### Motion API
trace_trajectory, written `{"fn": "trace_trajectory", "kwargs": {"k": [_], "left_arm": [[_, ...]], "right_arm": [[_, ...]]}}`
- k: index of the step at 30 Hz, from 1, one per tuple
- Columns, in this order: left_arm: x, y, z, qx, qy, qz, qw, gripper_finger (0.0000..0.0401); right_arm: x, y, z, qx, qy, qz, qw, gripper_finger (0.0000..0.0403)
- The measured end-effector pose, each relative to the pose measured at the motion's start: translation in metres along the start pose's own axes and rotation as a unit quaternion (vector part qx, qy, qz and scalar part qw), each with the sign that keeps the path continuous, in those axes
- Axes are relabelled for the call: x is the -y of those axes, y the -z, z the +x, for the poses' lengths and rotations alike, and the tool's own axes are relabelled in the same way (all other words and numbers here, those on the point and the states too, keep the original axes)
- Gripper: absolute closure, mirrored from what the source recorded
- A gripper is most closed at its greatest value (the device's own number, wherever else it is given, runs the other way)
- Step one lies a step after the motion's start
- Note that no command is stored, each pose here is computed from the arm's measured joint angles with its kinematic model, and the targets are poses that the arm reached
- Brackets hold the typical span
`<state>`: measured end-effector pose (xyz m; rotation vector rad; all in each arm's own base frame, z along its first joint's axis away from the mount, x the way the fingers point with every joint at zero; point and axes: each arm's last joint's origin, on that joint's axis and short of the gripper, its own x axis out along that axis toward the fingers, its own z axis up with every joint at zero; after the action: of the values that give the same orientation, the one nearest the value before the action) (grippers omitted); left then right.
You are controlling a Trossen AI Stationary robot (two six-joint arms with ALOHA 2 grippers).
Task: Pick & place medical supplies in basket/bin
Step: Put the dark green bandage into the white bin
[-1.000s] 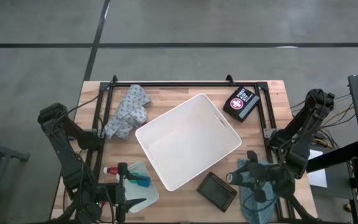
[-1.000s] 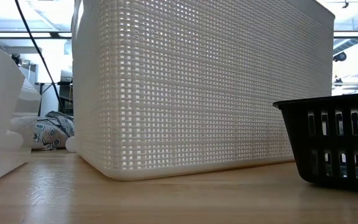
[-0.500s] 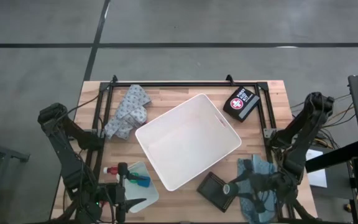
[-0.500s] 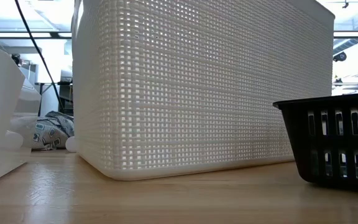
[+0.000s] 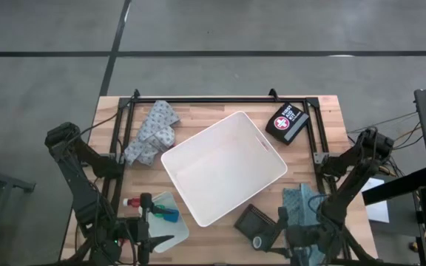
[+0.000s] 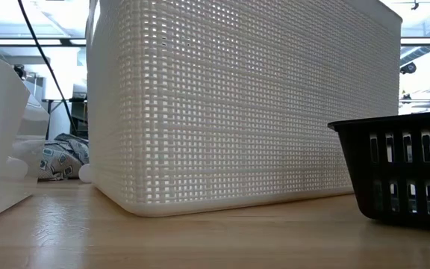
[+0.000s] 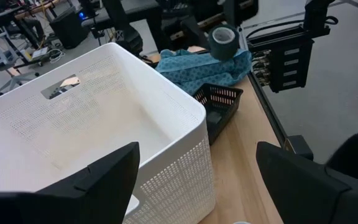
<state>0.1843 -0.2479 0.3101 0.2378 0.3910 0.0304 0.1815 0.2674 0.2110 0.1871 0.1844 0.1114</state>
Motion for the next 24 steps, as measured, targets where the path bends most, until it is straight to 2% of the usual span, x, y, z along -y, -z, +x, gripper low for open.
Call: {"fn": "trace_trajectory", "kwargs": {"k": [8,13,24], "left_arm": [[0.000,0.000,0.000,0.000,0.000,0.000,1.000,0.0073],[0.000,0.000,0.000,0.000,0.000,0.000,1.000,0.0073],[0.000,0.000,0.000,0.000,0.000,0.000,1.000,0.0073]], "right_arm": [[-0.019,0.022,0.037,0.012,0.055,-0.001,0.998,0.0197],[-0.029,0.026,0.065,0.023,0.087,0.004,0.996,0.0197],[-0.035,0.044,0.136,0.037,0.153,0.007,0.987,0.0197]]}}
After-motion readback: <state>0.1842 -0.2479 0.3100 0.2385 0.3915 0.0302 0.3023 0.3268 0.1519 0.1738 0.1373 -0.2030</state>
